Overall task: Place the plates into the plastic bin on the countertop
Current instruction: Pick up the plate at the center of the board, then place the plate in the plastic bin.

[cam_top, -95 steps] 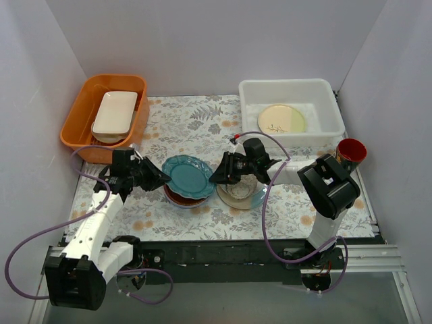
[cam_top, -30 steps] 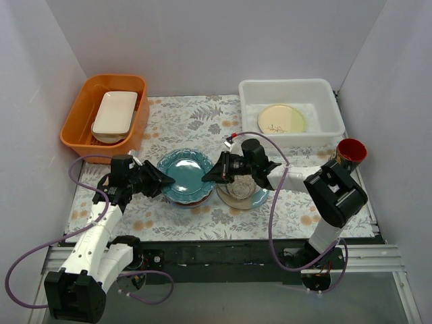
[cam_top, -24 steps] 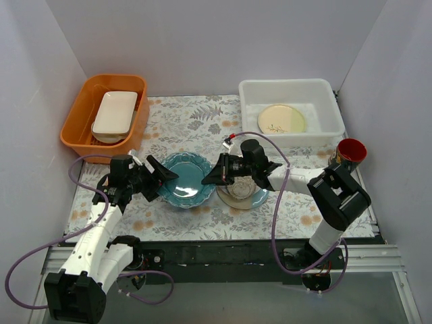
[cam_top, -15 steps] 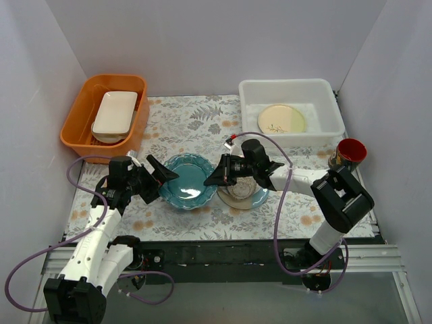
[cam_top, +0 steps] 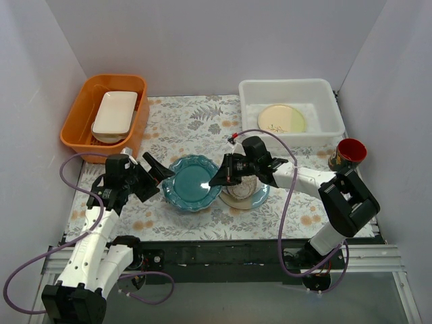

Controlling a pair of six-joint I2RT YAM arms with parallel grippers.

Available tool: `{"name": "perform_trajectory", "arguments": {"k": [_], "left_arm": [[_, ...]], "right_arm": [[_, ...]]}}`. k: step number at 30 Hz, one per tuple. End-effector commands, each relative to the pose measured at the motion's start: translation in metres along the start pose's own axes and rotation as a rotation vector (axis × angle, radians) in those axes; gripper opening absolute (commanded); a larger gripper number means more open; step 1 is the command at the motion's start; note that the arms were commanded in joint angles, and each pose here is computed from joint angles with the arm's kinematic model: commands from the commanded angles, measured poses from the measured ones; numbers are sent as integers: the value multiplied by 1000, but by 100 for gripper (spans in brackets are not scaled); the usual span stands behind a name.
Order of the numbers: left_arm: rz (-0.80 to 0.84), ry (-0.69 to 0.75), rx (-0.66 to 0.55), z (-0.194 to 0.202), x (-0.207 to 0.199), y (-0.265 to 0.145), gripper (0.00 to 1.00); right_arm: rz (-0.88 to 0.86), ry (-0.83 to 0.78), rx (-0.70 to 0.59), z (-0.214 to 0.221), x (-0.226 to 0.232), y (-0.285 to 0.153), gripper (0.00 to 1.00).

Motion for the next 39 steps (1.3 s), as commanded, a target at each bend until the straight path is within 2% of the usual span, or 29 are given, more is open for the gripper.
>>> {"name": "perform_trajectory", "arguments": {"k": [1,6,26,39], "left_arm": [[4,42,-56,-8,-16,-12,98],[6,75,-87,-15,-27,-19,98],[6,62,5,-6,-10,1,98],[8,80,35,-3,-6,4,98]], "right_arm": [[-124,-170,-146,-43,45,-29,1],[-97,-168,-167,-53,37,-43,1],[-24,-193,-252,-116,25,-93,1],[-1,-140,-306,-144,-10,-121,1]]}}
Point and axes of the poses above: each gripper's point midway between its finger pads, its own y axis out along the fingers, its own x axis along the line the jaws close on, z = x × y, the point moved 7 cm from there along -y, back along the fingers, and after that the axes turned 13 degrees about -y, right-handed, at the moved point
